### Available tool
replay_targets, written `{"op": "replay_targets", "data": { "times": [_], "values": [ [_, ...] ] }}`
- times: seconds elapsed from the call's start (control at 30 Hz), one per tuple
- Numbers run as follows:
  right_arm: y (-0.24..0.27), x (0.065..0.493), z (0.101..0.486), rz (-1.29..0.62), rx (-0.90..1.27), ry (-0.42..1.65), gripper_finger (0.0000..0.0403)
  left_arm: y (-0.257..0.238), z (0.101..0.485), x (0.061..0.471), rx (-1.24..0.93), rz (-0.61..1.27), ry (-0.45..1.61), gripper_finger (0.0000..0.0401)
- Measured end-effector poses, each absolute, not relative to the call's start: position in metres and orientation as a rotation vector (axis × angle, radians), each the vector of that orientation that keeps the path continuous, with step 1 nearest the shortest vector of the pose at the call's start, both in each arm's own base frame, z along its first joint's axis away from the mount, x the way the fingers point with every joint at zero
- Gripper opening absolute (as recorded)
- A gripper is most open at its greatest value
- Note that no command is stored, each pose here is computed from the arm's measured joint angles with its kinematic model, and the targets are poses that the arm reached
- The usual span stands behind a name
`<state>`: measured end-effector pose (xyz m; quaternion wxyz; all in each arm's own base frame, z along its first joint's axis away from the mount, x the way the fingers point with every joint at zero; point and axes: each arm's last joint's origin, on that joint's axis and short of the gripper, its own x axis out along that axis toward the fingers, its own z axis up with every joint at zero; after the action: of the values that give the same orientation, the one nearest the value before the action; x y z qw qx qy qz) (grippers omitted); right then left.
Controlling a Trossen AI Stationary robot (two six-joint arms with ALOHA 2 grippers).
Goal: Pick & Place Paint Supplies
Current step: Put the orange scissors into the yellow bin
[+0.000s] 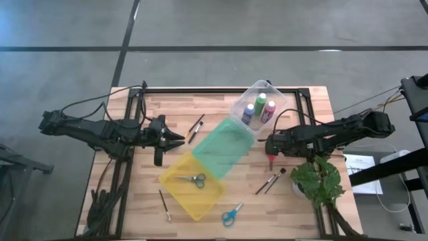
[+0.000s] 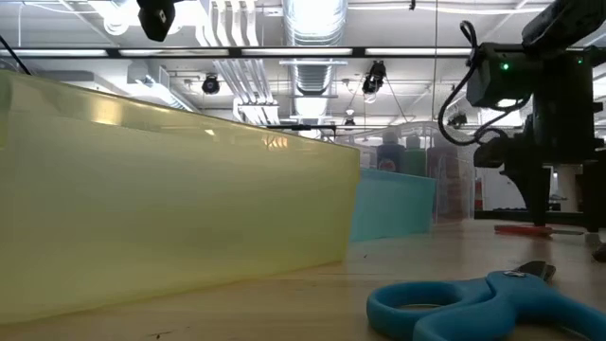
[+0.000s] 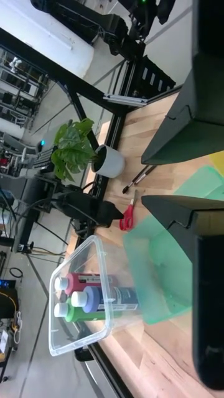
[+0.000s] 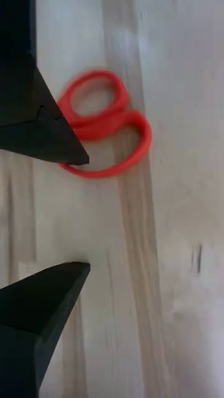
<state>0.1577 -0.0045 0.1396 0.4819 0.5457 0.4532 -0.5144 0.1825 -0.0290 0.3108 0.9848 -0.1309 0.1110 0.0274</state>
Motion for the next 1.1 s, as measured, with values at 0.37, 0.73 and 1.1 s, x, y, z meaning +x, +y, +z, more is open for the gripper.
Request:
{"op": "replay_targets", "data": {
  "times": [0.37, 0.73, 1.1],
  "values": [
    [-0.005, 0.174, 0.134, -1.244, 1.245, 1.186, 0.0172, -0.029, 0.311, 0.183, -0.267, 0.055, 0.223, 0.0098],
    [-0.004, 0.185, 0.133, -1.142, 1.2, 1.183, 0.0012, -0.029, 0.311, 0.183, -0.267, 0.055, 0.223, 0.0098],
    [0.02, 0.191, 0.165, -1.009, 1.227, 1.04, 0.0009, -0.029, 0.311, 0.183, -0.275, 0.056, 0.222, 0.0098]
  ]
}}
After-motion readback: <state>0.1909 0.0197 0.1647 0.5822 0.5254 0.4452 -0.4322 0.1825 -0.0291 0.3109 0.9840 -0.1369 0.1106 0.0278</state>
